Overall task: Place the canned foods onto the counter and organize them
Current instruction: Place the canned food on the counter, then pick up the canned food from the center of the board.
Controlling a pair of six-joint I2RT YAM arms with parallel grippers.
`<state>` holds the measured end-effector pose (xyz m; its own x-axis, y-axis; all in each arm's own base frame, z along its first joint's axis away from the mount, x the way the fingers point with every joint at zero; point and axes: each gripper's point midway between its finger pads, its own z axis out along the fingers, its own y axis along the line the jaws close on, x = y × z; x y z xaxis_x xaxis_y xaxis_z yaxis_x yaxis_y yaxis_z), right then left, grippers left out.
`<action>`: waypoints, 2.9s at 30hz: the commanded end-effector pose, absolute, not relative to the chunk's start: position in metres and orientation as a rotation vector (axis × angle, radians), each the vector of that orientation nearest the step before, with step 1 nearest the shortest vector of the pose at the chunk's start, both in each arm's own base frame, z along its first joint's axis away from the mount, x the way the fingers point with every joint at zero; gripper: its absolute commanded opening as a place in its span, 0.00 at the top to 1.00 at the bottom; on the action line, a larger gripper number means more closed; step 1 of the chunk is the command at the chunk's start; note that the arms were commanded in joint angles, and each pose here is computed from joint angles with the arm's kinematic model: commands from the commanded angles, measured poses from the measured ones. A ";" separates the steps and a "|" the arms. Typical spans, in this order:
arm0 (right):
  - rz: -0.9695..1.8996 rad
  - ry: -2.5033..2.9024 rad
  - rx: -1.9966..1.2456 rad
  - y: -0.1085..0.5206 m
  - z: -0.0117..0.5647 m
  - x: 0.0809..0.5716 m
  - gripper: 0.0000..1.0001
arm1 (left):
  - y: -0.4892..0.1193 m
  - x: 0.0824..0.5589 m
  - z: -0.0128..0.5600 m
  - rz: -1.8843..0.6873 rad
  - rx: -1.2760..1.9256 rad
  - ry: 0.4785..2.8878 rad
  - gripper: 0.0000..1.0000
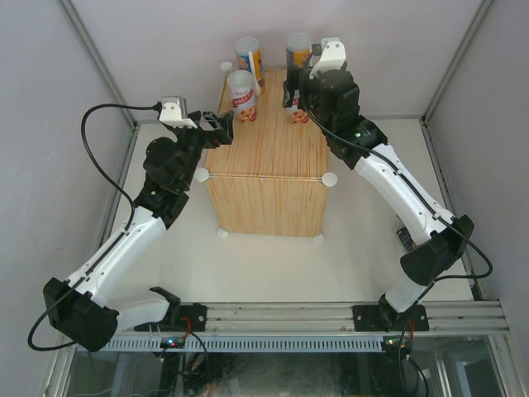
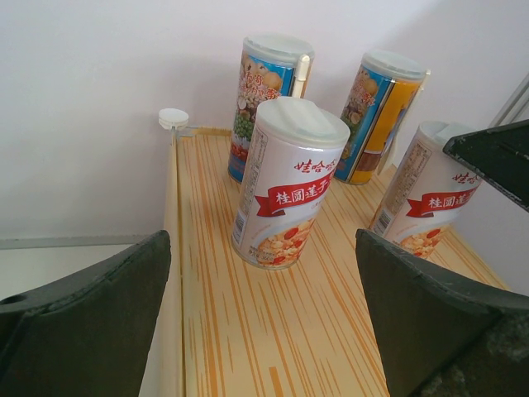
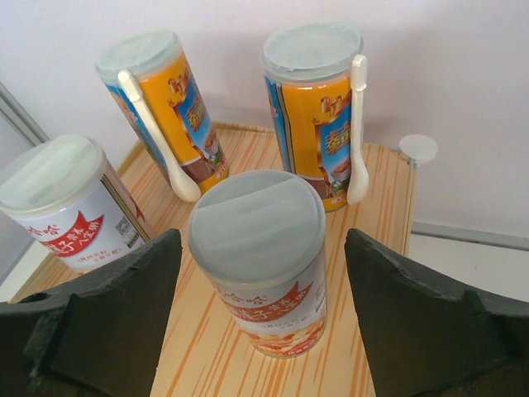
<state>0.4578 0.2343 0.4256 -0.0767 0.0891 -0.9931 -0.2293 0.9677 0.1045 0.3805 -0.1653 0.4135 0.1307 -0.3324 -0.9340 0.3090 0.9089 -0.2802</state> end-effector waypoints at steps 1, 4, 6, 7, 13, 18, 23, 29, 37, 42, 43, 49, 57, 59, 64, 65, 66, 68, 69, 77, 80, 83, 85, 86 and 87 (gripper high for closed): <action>0.324 1.503 -0.042 0.223 0.480 0.444 0.20 | -0.164 0.371 0.440 -0.493 -0.025 1.297 0.04; 0.322 1.501 -0.039 0.222 0.481 0.444 0.20 | -0.163 0.371 0.440 -0.493 -0.025 1.295 0.04; 0.323 1.501 -0.037 0.222 0.482 0.443 0.19 | -0.163 0.370 0.440 -0.491 -0.026 1.296 0.04; 0.324 1.499 -0.037 0.222 0.483 0.442 0.19 | -0.163 0.370 0.441 -0.492 -0.026 1.295 0.04; 0.330 1.480 -0.037 0.223 0.494 0.438 0.16 | -0.162 0.369 0.446 -0.491 -0.025 1.289 0.04; 0.326 1.470 -0.031 0.223 0.501 0.436 0.15 | -0.159 0.365 0.453 -0.487 -0.024 1.277 0.03; 0.308 1.467 0.006 0.214 0.507 0.432 0.14 | -0.158 0.363 0.458 -0.484 -0.024 1.271 0.03; 0.301 1.445 0.029 0.201 0.520 0.419 0.11 | -0.157 0.360 0.469 -0.483 -0.019 1.257 0.03; 0.285 1.423 0.061 0.179 0.539 0.393 0.11 | -0.151 0.353 0.480 -0.462 -0.009 1.250 0.03; 0.273 1.416 0.107 0.157 0.543 0.371 0.10 | -0.149 0.348 0.483 -0.459 -0.001 1.251 0.03; 0.268 1.416 0.118 0.152 0.543 0.367 0.10 | -0.149 0.347 0.483 -0.460 0.001 1.250 0.03; 0.210 1.423 0.206 0.115 0.535 0.336 0.10 | -0.151 0.344 0.484 -0.470 0.013 1.263 0.03; 0.107 1.498 0.292 0.073 0.489 0.299 0.11 | -0.163 0.332 0.485 -0.506 0.048 1.261 0.03; 0.080 1.547 0.305 0.066 0.468 0.293 0.11 | -0.166 0.332 0.484 -0.514 0.052 1.263 0.03; 0.033 1.612 0.387 0.036 0.425 0.273 0.11 | -0.173 0.331 0.482 -0.538 0.063 1.272 0.04; 0.028 1.628 0.407 0.030 0.416 0.270 0.12 | -0.175 0.331 0.481 -0.544 0.067 1.272 0.04; 0.023 1.649 0.432 0.023 0.406 0.267 0.12 | -0.177 0.331 0.481 -0.549 0.071 1.274 0.04; 0.019 1.707 0.478 0.012 0.383 0.264 0.12 | -0.180 0.331 0.480 -0.556 0.076 1.277 0.04; 0.013 1.739 0.501 0.007 0.369 0.262 0.12 | -0.182 0.332 0.480 -0.561 0.079 1.277 0.04; -0.025 1.922 0.702 -0.029 0.285 0.254 0.11 | -0.191 0.332 0.483 -0.602 0.096 1.269 0.04; -0.037 1.959 0.771 -0.039 0.262 0.251 0.11 | -0.194 0.333 0.486 -0.614 0.100 1.259 0.04; -0.074 1.985 0.806 -0.046 0.245 0.249 0.09 | -0.196 0.333 0.489 -0.630 0.103 1.254 0.03; -0.098 2.003 0.819 -0.050 0.236 0.249 0.08 | -0.198 0.333 0.490 -0.637 0.107 1.252 0.03; -0.110 2.013 0.829 -0.052 0.231 0.249 0.08 | -0.198 0.333 0.492 -0.638 0.105 1.249 0.03; -0.122 2.028 0.841 -0.055 0.224 0.249 0.08 | -0.199 0.334 0.492 -0.640 0.104 1.247 0.03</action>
